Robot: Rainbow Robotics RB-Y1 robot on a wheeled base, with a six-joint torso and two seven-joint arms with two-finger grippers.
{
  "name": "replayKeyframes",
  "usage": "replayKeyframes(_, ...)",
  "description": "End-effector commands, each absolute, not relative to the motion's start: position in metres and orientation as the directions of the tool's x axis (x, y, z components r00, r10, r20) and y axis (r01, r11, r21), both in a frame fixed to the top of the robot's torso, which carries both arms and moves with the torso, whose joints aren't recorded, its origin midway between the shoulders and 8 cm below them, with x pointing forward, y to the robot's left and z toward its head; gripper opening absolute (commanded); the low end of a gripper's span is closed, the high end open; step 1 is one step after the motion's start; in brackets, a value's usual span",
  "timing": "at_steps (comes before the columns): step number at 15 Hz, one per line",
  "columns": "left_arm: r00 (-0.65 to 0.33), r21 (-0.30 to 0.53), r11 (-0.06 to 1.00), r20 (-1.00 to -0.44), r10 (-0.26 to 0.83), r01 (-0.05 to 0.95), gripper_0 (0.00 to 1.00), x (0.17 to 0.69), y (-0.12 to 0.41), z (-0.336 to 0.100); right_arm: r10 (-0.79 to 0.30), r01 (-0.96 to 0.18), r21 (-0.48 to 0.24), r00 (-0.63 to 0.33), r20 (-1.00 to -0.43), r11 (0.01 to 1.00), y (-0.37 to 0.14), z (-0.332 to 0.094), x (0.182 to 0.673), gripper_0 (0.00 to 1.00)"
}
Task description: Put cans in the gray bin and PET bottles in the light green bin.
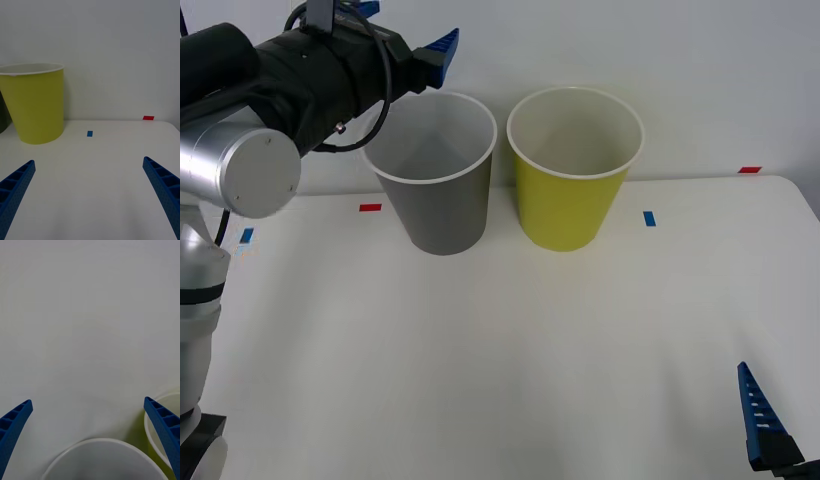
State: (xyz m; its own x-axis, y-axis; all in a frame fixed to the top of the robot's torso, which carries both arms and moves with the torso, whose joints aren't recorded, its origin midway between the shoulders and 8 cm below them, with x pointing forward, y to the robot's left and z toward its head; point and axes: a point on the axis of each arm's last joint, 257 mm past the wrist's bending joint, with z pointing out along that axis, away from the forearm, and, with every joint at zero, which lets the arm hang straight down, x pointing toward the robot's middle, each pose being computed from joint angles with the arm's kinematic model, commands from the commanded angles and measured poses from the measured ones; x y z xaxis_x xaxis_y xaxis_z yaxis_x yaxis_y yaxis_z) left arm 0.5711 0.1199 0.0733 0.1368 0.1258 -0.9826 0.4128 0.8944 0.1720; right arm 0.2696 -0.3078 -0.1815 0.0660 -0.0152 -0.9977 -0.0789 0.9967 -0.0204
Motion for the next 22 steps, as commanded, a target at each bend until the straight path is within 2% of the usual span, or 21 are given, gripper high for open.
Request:
replayKeyframes(1,0.170,0.180,0.904,-0.978,0.122,0.387,1.00,0.522,0.145,0.064,-0.015,-0.079,-0.020,0.066,-0.998,0.997,-0.308,-0.181,0.270,1.00)
replayKeyframes(3,0.171,0.204,0.909,-0.974,0.150,0.363,1.00,0.490,0.163,0.051,-0.015,-0.079,-0.020,0.066,-0.998,0.997,-0.308,-0.181,0.270,1.00)
replayKeyframes(7,0.171,0.181,0.934,-0.976,0.133,0.307,1.00,0.443,0.195,0.030,-0.015,-0.079,-0.020,0.066,-0.998,0.997,-0.308,-0.181,0.270,1.00)
replayKeyframes(13,0.152,0.134,0.973,-0.983,0.106,0.187,1.00,0.411,0.252,-0.015,-0.015,-0.079,-0.020,0.066,-0.998,0.997,-0.308,-0.181,0.270,1.00)
replayKeyframes(18,0.234,0.093,0.992,-0.970,0.070,0.086,1.00,0.390,0.293,-0.046,-0.015,-0.079,-0.020,0.066,-0.998,0.997,-0.308,-0.181,0.270,1.00)
replayKeyframes(22,0.242,0.066,0.997,-0.969,0.056,0.033,1.00,0.371,0.314,-0.092,-0.015,-0.079,-0.020,0.066,-0.998,0.997,-0.308,-0.181,0.270,1.00)
